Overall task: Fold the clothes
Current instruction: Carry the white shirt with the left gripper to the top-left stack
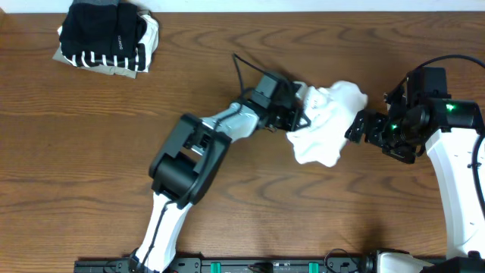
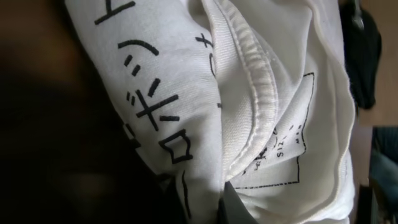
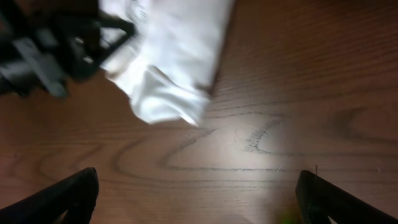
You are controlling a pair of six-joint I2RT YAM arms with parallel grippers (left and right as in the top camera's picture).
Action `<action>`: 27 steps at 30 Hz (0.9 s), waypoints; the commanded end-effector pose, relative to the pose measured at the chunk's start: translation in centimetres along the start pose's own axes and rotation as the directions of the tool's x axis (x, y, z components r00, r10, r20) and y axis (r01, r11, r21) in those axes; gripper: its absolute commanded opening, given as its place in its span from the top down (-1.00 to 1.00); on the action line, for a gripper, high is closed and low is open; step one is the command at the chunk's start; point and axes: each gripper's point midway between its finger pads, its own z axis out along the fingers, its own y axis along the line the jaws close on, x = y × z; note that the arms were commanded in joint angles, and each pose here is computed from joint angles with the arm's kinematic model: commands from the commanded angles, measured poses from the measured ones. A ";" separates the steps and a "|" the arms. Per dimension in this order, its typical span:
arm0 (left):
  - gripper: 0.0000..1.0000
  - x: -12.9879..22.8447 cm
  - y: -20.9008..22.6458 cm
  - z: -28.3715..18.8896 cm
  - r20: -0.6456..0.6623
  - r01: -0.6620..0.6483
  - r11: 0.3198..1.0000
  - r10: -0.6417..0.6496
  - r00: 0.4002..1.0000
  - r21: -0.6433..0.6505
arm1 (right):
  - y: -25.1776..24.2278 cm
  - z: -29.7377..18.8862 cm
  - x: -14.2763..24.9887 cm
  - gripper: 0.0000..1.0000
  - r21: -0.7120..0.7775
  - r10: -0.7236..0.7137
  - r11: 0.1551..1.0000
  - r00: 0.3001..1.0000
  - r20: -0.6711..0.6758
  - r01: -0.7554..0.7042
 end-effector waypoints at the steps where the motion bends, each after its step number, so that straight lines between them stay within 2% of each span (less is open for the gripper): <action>1: 0.88 -3.1 2.6 -4.1 0.104 0.060 0.996 -0.052 0.993 -0.067 | 0.2 -0.1 0.4 -0.99 -0.002 -0.031 1.000 1.000 -0.002 0.031; 14: 0.88 -11.4 5.5 -15.1 0.413 0.086 0.958 0.037 0.910 -0.275 | 0.1 -0.1 0.4 -0.99 -0.001 -0.030 1.000 1.000 -0.002 0.030; 21: 0.88 -15.5 6.4 -21.1 0.546 0.081 0.949 0.103 0.832 -0.303 | 0.1 -0.1 0.4 -0.99 -0.001 -0.030 1.000 1.000 -0.003 0.030; 27: 0.88 -19.2 8.1 -27.2 0.655 0.148 0.921 0.138 0.743 -0.361 | 0.1 -0.1 0.5 -0.98 0.000 -0.029 1.000 1.000 -0.006 0.029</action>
